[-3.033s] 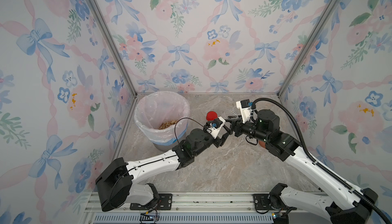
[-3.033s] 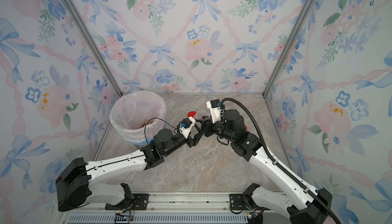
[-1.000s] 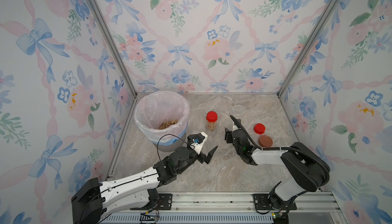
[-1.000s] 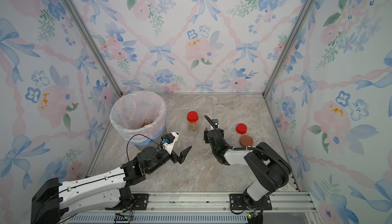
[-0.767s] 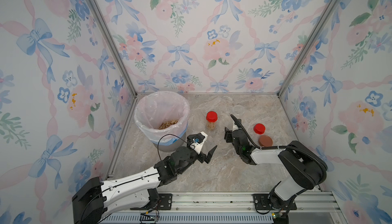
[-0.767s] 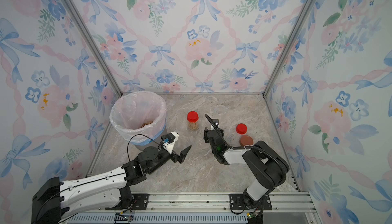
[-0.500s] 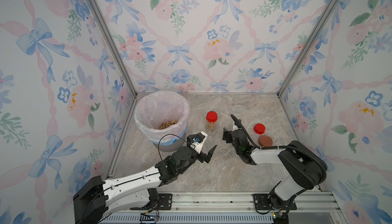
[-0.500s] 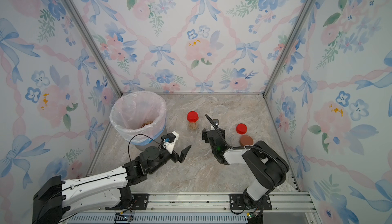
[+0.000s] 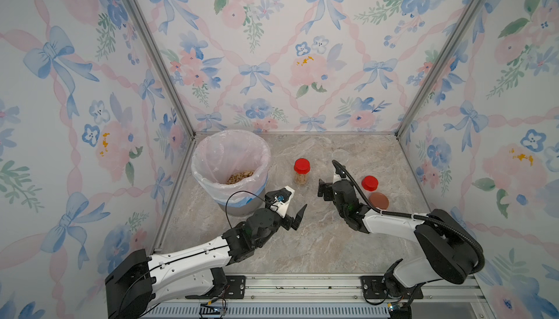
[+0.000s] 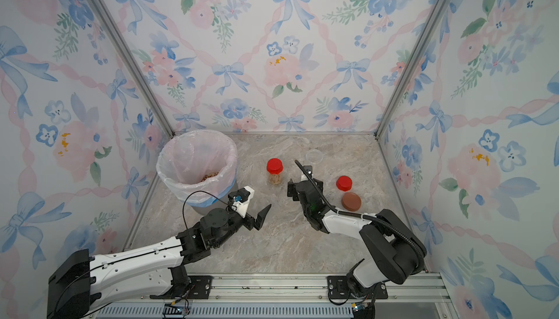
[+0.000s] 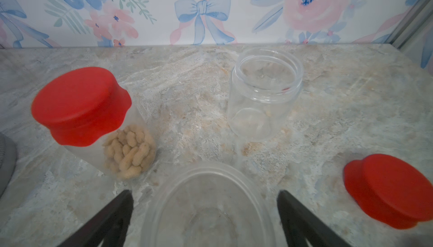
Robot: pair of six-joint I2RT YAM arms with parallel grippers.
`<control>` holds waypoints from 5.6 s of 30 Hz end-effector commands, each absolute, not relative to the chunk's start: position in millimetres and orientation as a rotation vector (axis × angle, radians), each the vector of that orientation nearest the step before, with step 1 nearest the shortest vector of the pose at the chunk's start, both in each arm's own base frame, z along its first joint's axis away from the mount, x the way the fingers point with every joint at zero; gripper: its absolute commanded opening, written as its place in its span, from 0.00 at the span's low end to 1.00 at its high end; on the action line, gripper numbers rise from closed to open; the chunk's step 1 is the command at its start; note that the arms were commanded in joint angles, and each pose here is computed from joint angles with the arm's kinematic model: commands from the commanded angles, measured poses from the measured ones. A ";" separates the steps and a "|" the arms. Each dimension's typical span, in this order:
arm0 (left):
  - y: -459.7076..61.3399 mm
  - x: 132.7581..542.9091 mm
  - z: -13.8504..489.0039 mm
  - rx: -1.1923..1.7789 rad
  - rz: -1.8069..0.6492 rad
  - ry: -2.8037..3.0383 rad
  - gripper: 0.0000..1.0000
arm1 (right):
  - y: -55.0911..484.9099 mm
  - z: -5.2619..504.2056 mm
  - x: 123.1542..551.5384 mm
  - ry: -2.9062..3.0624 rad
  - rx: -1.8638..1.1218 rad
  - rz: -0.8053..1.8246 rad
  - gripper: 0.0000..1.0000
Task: Empty moldy peanuts from jars
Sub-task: Place the jar at the center of the board, then pick up the jar from the center of the board.
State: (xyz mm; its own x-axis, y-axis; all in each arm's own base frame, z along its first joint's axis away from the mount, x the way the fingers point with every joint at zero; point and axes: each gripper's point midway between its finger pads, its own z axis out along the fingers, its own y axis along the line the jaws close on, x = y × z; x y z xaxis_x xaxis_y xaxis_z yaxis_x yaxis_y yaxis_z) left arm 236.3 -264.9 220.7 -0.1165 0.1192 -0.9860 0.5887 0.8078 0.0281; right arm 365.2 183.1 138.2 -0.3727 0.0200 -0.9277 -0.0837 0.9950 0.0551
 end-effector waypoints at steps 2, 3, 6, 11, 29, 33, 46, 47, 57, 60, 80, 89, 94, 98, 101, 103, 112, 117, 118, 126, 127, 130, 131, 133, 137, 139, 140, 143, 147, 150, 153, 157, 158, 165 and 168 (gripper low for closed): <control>-258.1 245.3 213.6 0.516 -0.377 1.689 0.98 | 180.9 161.6 358.2 1.939 -0.080 0.074 0.98; -255.7 248.2 212.7 0.488 -0.365 1.698 0.98 | 181.8 166.6 357.1 1.931 -0.091 0.069 0.98; -255.6 252.7 211.0 0.464 -0.345 1.710 0.98 | 184.1 181.7 356.3 1.905 -0.108 0.069 0.97; -268.5 249.0 208.4 0.536 -0.381 1.706 0.98 | 209.8 203.5 366.6 1.916 -0.185 0.134 0.98; -278.6 251.9 197.8 0.586 -0.361 1.718 0.98 | 287.3 163.3 437.1 2.110 -0.363 0.225 0.98; -274.2 252.0 198.5 0.559 -0.364 1.716 0.98 | 292.5 151.8 446.0 2.129 -0.367 0.226 0.97; -262.7 255.6 203.4 0.520 -0.323 1.701 0.98 | 295.1 121.9 452.9 2.188 -0.353 0.218 0.98; -262.9 255.0 204.2 0.525 -0.328 1.698 0.98 | 295.3 120.5 453.3 2.189 -0.354 0.217 0.98; -255.8 256.8 205.9 0.503 -0.315 1.691 0.98 | 297.2 108.2 457.8 2.212 -0.348 0.218 0.99; -255.5 257.1 204.9 0.504 -0.313 1.692 0.98 | 298.0 105.2 459.2 2.218 -0.352 0.223 0.99; -251.0 262.8 209.0 0.518 -0.278 1.667 0.98 | 301.5 103.5 456.6 2.227 -0.365 0.274 0.57; -263.9 263.3 211.9 0.582 -0.309 1.649 0.98 | 295.8 139.4 452.6 2.199 -0.326 0.334 0.49; -276.2 263.3 212.9 0.712 -0.249 1.592 0.98 | 282.3 185.3 440.3 2.198 -0.275 0.410 0.47; -286.7 261.6 230.5 0.768 -0.254 1.465 0.98 | 264.7 219.6 422.2 2.236 -0.215 0.524 0.47; -289.9 277.0 242.1 0.731 -0.270 1.448 0.98 | 254.6 242.8 404.3 2.231 -0.187 0.637 0.48; -291.1 291.2 249.6 0.682 -0.281 1.460 0.98 | 251.8 253.4 392.9 2.219 -0.191 0.687 0.48; -323.1 303.1 255.3 0.760 -0.331 1.390 0.98 | 252.2 281.0 350.4 2.178 -0.210 0.828 0.48; -323.8 305.2 249.1 0.778 -0.306 1.395 0.98 | 255.4 285.0 338.7 2.161 -0.231 0.868 0.48; -326.8 307.2 262.1 0.761 -0.316 1.372 0.98 | 257.4 285.2 336.7 2.159 -0.235 0.878 0.48; -330.5 320.1 259.6 0.741 -0.276 1.387 0.98 | 268.5 293.3 323.1 2.134 -0.266 0.919 0.48; -332.0 321.1 258.7 0.742 -0.276 1.389 0.98 | 269.0 295.7 321.3 2.127 -0.270 0.923 0.48; -334.9 322.9 255.1 0.753 -0.272 1.392 0.98 | 268.8 300.8 317.0 2.114 -0.272 0.931 0.48; -335.3 323.2 253.0 0.755 -0.271 1.397 0.98 | 269.0 301.8 315.4 2.112 -0.274 0.937 0.48; -334.9 323.9 253.0 0.753 -0.266 1.398 0.98 | 269.1 303.1 313.7 2.108 -0.275 0.940 0.48; -333.1 324.4 256.1 0.744 -0.263 1.395 0.98 | 268.7 302.8 312.1 2.111 -0.288 0.931 0.49; -333.1 324.1 259.1 0.739 -0.267 1.389 0.98 | 268.7 301.9 311.9 2.113 -0.287 0.932 0.49; -333.2 324.6 258.7 0.739 -0.267 1.390 0.98 | 268.9 301.4 311.8 2.114 -0.285 0.933 0.49; -332.8 326.3 257.4 0.736 -0.259 1.394 0.98 | 268.3 300.5 311.0 2.111 -0.284 0.936 0.49; -332.4 326.1 254.8 0.740 -0.258 1.397 0.95 | 267.1 298.5 310.9 2.117 -0.279 0.929 0.49; -329.0 326.1 255.2 0.735 -0.252 1.396 0.92 | 262.1 301.6 312.1 2.108 -0.257 0.941 0.49; -327.8 326.7 255.8 0.734 -0.253 1.396 0.88 | 266.2 307.0 310.4 2.094 -0.261 0.997 0.49; -327.4 327.0 258.4 0.728 -0.261 1.392 0.77 | 266.8 303.2 311.2 2.111 -0.255 1.002 0.49; -327.1 326.5 258.9 0.728 -0.263 1.391 0.74 | 266.4 301.6 312.0 2.114 -0.252 1.001 0.49; -323.8 325.1 257.5 0.735 -0.265 1.390 0.59 | 265.6 301.0 315.1 2.127 -0.226 1.008 0.52; -322.4 323.1 258.2 0.740 -0.269 1.385 0.51 | 263.9 304.8 316.5 2.136 -0.191 1.010 0.56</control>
